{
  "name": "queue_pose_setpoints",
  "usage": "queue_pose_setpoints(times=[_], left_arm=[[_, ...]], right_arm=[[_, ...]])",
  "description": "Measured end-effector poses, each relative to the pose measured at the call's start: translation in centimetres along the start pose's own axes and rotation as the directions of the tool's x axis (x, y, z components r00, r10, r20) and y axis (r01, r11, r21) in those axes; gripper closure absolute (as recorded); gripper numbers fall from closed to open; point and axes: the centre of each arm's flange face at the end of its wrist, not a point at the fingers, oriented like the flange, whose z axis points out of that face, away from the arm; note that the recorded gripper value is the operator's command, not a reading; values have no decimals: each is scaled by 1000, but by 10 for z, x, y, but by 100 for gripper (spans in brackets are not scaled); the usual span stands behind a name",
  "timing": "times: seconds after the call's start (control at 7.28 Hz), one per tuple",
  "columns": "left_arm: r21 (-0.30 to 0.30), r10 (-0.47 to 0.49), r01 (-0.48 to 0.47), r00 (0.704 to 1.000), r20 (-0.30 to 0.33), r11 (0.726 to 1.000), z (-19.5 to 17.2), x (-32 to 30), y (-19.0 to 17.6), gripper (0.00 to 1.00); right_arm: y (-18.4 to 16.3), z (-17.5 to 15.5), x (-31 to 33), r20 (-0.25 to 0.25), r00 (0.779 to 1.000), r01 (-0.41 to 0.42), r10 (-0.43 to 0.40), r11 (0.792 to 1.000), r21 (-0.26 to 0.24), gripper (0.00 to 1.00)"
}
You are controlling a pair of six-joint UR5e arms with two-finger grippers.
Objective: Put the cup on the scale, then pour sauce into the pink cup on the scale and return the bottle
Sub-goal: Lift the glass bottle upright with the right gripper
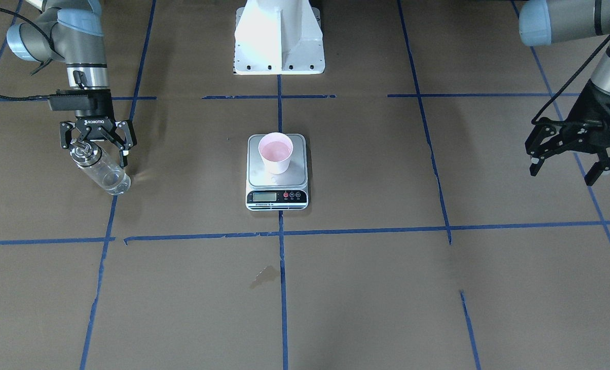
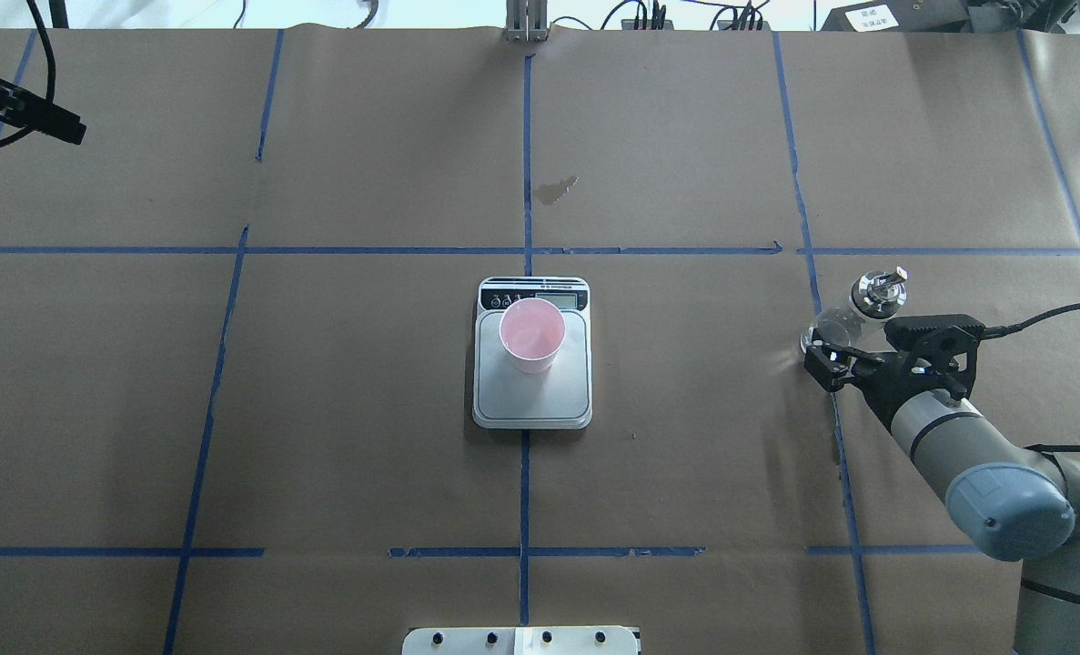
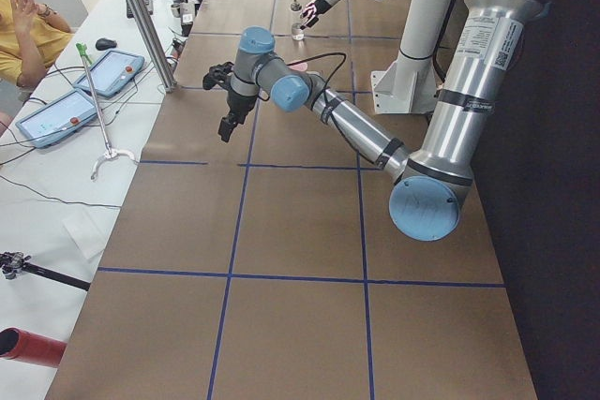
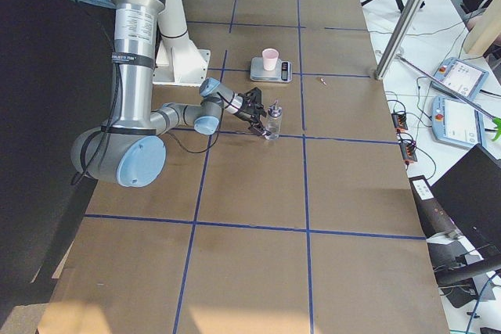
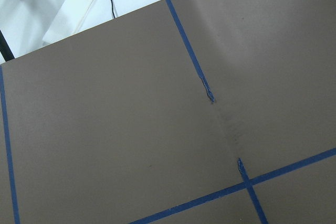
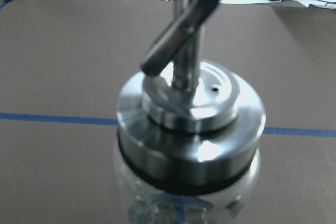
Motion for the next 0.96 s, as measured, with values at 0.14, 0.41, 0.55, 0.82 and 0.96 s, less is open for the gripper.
queue_pose_setpoints(times=[0.14,0.41,0.55,0.82,0.96], left_arm=[[1,-1,1,1000,0,1000,-1,0,0,5],[1,-2,2,1000,1,1000,-1,-1,0,5],[-1,-3,3,1000,2,1000,-1,-1,0,5],[-4,-6,6,1000,5,1000,-1,-2,0,5],[-5,-7,7,1000,6,1000,-1,-1,0,5]], right_arm=[[-2,0,-3,-1,1000,-1,1,1000,17,0],[-7,1,-11,4,1000,-10,10,999,48,0],[-8,1,-12,3,1000,-15,14,998,57,0],[-2,9,-9,-11,1000,-10,10,997,74,0],[0,14,-11,-7,1000,-13,14,997,82,0]])
